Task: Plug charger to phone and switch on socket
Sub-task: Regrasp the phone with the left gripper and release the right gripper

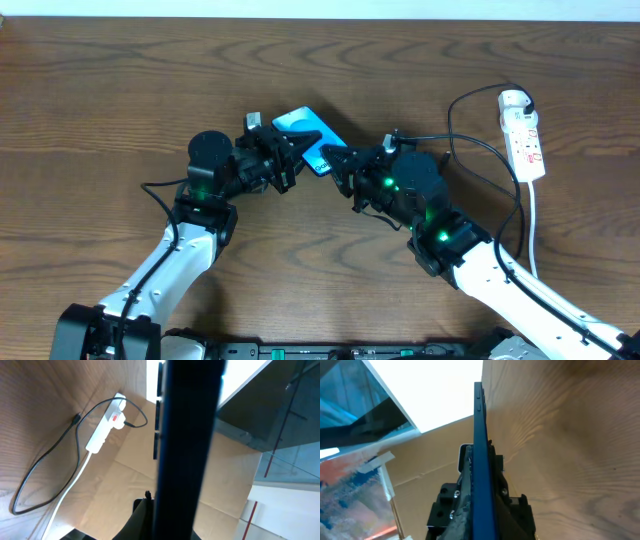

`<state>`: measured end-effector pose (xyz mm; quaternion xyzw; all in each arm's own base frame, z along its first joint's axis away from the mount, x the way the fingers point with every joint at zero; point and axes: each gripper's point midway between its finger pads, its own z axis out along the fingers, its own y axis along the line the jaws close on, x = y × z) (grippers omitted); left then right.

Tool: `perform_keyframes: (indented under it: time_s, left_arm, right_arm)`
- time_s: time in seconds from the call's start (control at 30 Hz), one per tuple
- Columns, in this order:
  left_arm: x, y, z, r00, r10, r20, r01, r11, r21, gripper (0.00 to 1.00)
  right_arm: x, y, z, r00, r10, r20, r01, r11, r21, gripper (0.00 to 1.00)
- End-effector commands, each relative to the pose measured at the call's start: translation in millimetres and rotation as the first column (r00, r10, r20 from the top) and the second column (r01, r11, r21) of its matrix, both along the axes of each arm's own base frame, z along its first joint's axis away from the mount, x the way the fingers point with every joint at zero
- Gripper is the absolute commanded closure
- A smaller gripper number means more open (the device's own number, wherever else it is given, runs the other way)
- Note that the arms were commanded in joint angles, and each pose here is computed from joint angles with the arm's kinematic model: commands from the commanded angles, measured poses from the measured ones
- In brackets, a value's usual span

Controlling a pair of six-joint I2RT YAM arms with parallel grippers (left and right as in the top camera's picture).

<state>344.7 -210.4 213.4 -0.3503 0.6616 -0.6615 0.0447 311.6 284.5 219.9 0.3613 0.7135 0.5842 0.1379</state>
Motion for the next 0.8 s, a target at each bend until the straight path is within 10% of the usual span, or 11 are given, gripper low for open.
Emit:
perform_keyframes:
  time_s: [0.0, 0.37, 0.77]
  left_arm:
    - [-3.4, -8.5, 27.5, 0.997, -0.041, 0.068, 0.043, 0.999, -0.033, 0.92]
    - [1.6, 4.1, -24.1, 0.995, -0.01, 0.101, -0.013, 0.975, 0.223, 0.92]
    - [-14.1, 10.4, -64.0, 0.987, -0.114, 0.117, 0.055, 0.905, 0.422, 0.93]
  right_arm:
    - [-19.0, 15.4, -23.6, 0.993, 0.113, -0.028, -0.115, 0.991, -0.063, 0.84]
    - [-12.9, -18.3, -68.6, 0.998, 0.06, -0.013, -0.061, 0.934, -0.352, 0.67]
    - [23.0, -93.8, -88.6, 0.922, 0.3, 0.244, 0.082, 0.466, -0.881, 0.39]
